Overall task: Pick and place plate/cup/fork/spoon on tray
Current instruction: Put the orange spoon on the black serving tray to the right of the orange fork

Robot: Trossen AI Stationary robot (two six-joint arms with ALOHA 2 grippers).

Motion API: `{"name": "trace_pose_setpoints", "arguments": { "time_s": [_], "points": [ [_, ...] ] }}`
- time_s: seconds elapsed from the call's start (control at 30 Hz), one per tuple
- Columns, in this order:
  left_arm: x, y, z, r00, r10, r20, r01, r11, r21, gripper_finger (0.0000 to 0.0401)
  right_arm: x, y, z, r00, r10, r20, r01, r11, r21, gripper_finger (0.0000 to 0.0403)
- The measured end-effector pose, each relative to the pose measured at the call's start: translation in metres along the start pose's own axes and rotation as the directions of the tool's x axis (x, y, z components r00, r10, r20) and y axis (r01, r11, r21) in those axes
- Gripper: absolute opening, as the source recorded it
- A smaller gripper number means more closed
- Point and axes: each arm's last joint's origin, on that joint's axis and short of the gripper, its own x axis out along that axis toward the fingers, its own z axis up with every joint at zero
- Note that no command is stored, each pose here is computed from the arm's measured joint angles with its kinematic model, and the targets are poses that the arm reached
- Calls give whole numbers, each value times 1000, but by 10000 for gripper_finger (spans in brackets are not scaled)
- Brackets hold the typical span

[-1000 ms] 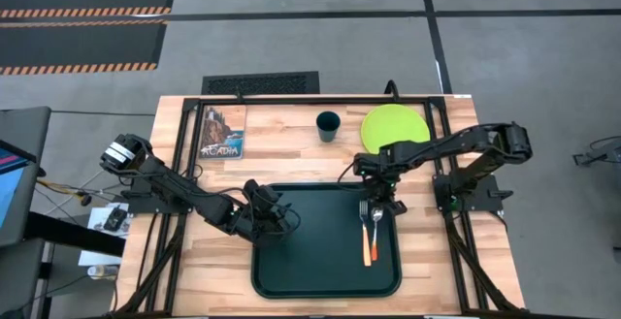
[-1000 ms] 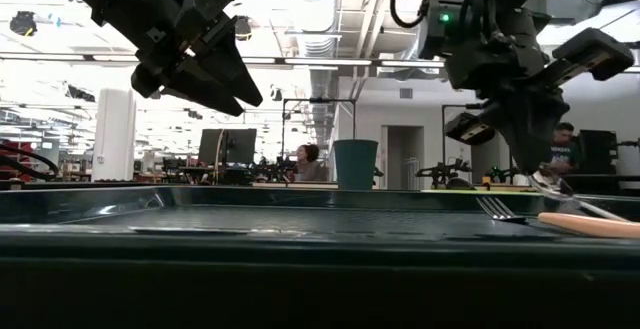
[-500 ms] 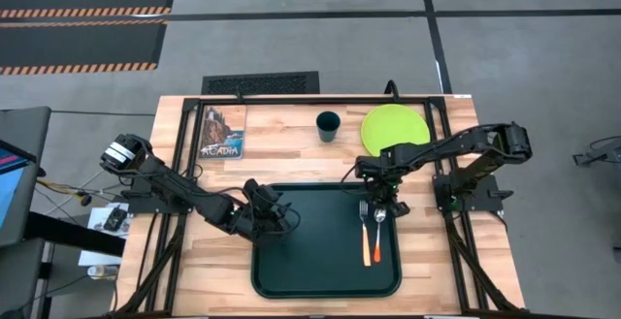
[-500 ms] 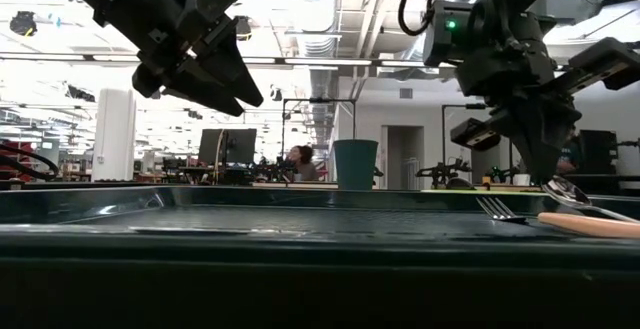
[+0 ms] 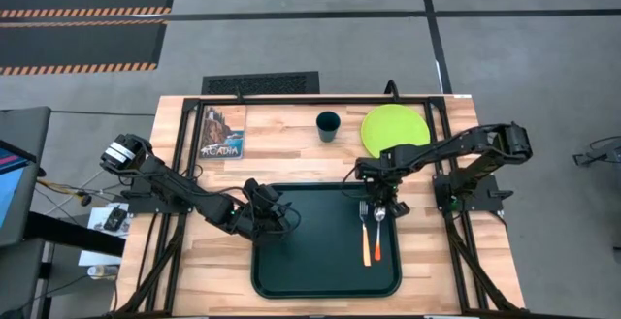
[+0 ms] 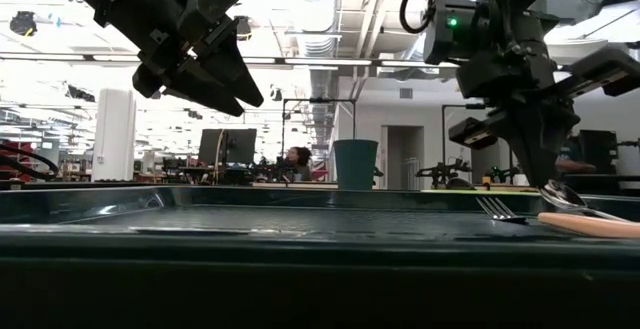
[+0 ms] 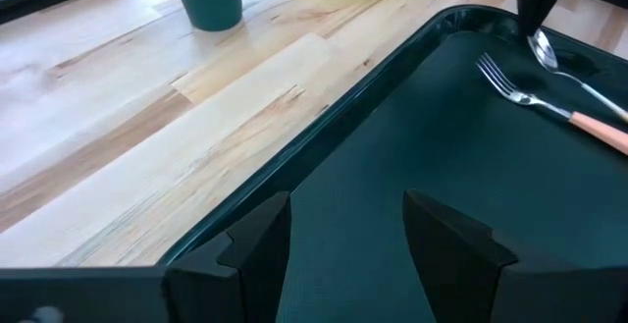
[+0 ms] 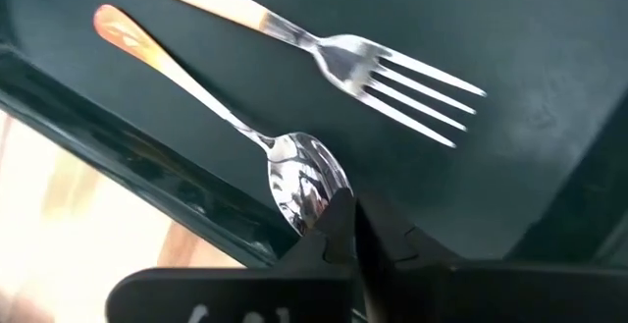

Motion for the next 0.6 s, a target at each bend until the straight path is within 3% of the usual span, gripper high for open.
{"name": "trace_pose_setpoints", "arguments": {
  "time_s": [0.27, 0.6],
  "points": [
    [0, 0, 0, 1000, 0, 0, 0, 1000, 0, 184, 0, 0, 0, 1000, -16, -7, 16, 1000, 6, 53],
    [0, 0, 0, 1000, 0, 0, 0, 1000, 0, 184, 0, -2, 3, 999, -51, 10, 50, 998, 31, 56]
  ]
}}
